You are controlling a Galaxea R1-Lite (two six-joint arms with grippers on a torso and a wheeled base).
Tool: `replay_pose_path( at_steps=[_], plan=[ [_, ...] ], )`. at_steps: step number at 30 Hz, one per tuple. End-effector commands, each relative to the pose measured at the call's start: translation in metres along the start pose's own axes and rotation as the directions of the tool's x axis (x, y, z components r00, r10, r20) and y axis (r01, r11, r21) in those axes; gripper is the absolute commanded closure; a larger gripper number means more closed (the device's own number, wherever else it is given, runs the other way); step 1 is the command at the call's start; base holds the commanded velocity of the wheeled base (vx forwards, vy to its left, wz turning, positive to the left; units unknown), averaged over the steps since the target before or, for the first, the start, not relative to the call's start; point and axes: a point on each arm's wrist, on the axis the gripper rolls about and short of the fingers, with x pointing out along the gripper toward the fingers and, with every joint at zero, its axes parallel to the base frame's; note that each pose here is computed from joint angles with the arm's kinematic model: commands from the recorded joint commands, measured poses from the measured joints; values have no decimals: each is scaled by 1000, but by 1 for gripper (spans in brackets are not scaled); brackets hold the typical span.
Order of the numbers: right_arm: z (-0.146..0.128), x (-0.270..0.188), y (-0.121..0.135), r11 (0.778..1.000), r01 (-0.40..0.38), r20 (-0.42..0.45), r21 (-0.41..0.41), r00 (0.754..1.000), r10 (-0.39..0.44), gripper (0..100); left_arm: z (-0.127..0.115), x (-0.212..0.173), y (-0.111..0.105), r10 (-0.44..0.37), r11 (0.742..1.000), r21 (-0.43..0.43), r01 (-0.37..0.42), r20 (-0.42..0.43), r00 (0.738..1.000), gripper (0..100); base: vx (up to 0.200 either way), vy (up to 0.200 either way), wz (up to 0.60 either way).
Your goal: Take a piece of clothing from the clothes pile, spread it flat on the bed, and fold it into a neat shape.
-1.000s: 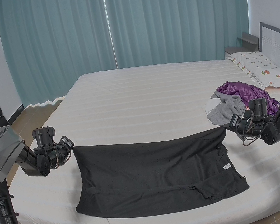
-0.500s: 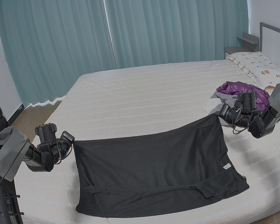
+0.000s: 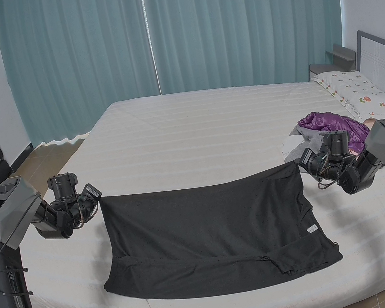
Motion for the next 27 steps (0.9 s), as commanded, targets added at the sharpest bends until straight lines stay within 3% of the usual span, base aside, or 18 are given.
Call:
replay_pose_path(
  at_steps=[1,15,23,27],
  plan=[
    [6,-16,7,1000,-6,1,4,1000,6,100,-5,-3,6,20,1000,-1,-20,-17,1000,100,0,0,0],
    [-12,-60,-1,998,60,-100,31,993,-56,100,-10,-28,8,46,999,9,-46,-59,997,100,0,0,0],
    [-33,-92,-17,992,113,-215,53,972,-99,100,-34,-48,28,119,991,81,-107,-156,981,100,0,0,0],
    [-42,-100,-24,991,131,-248,42,962,-116,100,-44,-55,36,123,990,95,-109,-162,979,100,0,0,0]
  ],
)
